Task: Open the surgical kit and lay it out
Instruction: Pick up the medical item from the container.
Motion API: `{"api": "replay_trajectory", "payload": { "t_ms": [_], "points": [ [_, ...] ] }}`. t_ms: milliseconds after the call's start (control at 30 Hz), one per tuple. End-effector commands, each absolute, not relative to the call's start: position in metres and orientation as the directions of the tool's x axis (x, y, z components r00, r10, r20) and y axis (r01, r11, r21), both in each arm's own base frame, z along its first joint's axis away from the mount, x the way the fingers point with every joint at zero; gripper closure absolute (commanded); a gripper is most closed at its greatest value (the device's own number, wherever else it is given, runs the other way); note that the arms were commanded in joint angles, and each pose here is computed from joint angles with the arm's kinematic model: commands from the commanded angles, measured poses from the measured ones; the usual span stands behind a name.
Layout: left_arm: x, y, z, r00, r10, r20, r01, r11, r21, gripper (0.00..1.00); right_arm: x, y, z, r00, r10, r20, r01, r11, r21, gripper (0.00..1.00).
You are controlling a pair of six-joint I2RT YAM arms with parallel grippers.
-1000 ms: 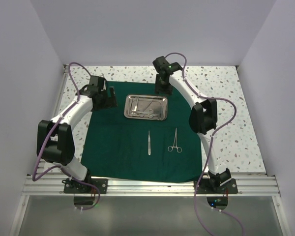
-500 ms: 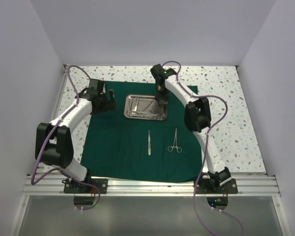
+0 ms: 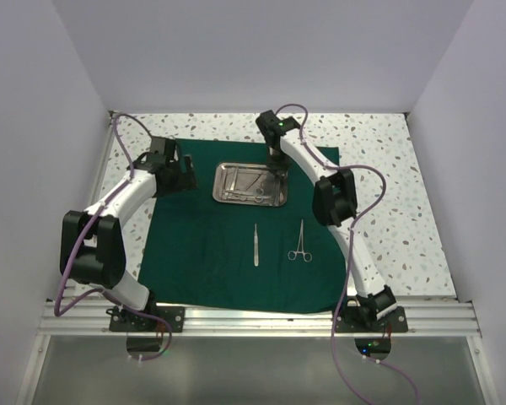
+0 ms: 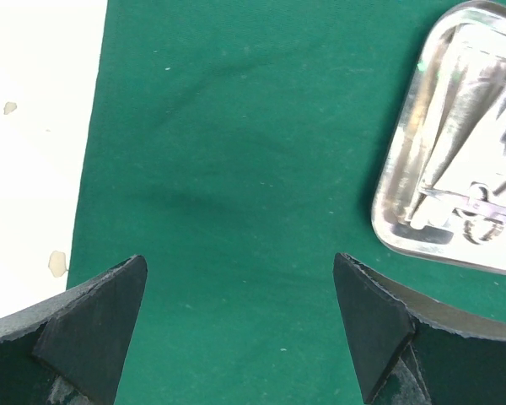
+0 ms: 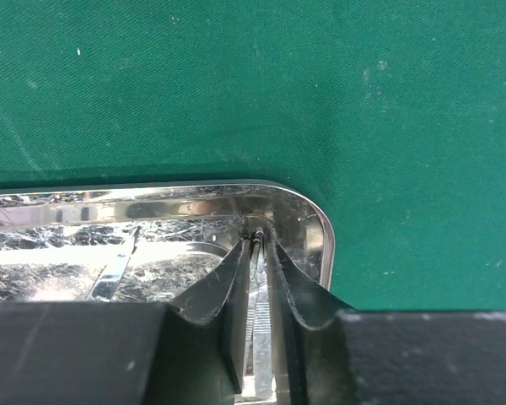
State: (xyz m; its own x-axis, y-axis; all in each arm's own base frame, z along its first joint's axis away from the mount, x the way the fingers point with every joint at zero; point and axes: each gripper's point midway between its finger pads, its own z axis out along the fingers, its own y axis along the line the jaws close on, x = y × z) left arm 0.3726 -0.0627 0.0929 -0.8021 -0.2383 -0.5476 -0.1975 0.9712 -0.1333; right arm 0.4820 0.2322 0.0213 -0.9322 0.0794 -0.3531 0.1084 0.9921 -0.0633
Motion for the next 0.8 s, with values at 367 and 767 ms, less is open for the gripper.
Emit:
{"api": "replay_trajectory", "payload": {
  "t_ms": [367,767],
  "points": [
    [0.378,-0.041,0.096,-0.766,-0.266,-0.586,-0.229,0.964,-0.138,0.04,0.441,0.222,-0.033,-0.988,0.019,-0.154,0.046,0.984,-0.171,1.0],
    [0.384,-0.046,0.105,-0.755,-0.277,-0.594,-0.218,0.961,-0.172,0.04,0.468,0.248,0.116,-0.899,0.111,-0.424,0.086,0.993,0.076,1.0]
  ]
}}
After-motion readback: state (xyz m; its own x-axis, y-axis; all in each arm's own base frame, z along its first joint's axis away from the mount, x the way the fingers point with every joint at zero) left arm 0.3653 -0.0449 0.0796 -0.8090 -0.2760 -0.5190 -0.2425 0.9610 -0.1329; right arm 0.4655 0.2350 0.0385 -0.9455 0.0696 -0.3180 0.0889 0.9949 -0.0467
